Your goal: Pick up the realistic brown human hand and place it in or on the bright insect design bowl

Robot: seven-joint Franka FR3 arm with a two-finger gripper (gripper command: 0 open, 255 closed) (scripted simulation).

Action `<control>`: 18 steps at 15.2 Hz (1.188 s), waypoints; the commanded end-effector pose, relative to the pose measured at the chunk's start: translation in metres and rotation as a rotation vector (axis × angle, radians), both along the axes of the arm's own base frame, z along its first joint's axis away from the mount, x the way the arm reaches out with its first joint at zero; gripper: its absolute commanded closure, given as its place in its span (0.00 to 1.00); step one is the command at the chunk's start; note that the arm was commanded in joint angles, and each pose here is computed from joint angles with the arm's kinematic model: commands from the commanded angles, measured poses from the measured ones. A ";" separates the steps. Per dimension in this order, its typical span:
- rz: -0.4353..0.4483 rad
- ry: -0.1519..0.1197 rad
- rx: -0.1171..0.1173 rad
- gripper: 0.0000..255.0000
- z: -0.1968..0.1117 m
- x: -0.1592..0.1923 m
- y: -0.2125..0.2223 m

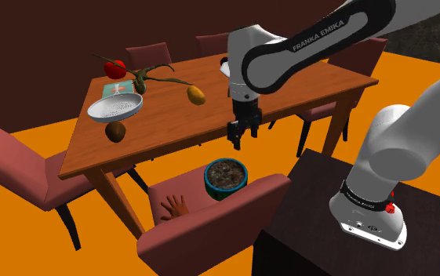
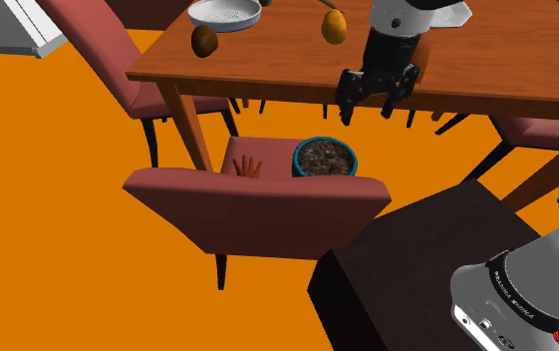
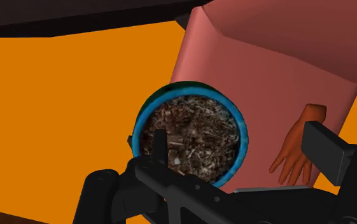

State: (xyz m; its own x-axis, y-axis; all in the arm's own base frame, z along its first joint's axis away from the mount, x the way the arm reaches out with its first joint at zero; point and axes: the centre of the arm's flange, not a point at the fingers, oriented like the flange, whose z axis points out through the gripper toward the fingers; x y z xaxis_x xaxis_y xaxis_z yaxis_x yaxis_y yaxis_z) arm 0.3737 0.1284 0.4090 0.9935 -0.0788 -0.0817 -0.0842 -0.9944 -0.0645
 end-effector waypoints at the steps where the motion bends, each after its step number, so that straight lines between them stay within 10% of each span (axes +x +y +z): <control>1: -0.009 -0.001 -0.001 0.00 -0.018 0.011 0.020; 18: -0.081 0.000 -0.024 0.00 -0.175 0.090 0.161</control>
State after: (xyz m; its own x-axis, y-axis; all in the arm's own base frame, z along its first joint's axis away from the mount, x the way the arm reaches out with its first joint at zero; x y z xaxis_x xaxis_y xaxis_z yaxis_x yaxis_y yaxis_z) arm 0.4568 0.2797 0.2443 0.9847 -0.1555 -0.0788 -0.1591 -0.9863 -0.0429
